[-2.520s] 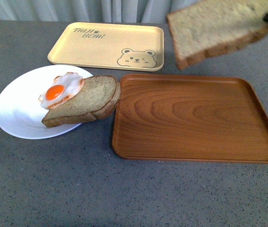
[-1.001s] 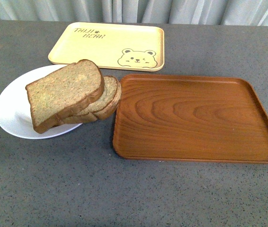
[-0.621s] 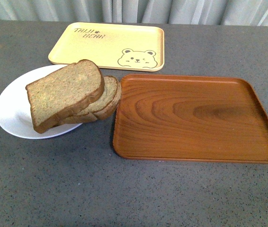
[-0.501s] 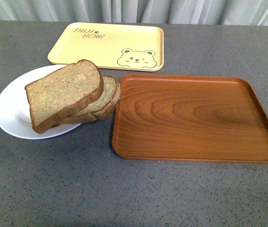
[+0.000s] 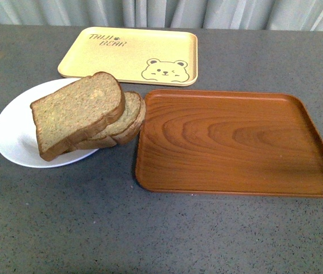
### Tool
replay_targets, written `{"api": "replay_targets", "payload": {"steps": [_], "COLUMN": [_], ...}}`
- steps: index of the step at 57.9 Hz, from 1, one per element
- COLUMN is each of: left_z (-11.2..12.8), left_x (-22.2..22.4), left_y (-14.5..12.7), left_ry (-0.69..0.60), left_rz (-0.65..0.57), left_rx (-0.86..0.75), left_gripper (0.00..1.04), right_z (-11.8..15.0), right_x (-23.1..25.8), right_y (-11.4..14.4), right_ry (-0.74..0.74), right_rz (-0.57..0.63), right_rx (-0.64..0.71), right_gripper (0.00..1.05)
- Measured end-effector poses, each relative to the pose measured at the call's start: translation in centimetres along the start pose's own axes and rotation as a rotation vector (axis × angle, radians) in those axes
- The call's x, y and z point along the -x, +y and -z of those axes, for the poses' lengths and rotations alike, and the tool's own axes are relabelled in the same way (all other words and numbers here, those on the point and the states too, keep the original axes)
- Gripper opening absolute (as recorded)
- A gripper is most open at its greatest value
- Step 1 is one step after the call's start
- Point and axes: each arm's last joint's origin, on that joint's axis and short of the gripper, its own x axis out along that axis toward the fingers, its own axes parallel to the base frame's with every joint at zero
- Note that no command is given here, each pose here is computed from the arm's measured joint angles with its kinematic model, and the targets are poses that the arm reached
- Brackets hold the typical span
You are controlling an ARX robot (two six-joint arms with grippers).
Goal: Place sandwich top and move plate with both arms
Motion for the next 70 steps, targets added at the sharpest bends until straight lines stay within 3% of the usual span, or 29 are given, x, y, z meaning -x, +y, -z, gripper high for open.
{"api": "replay_targets", "payload": {"steps": [70], "left_z": [0.0], "left_x": [0.0], "left_y": [0.0], "left_ry": [0.0], "left_rz": [0.0], "left_rx": [0.0], "left_gripper": [0.96], "right_z": [-0.3], "right_x": [4.4], "right_y": [0.0], "right_ry": [0.005], "right_rz": [-0.004], "right_rx": [0.0], "right_gripper": [0.02]}}
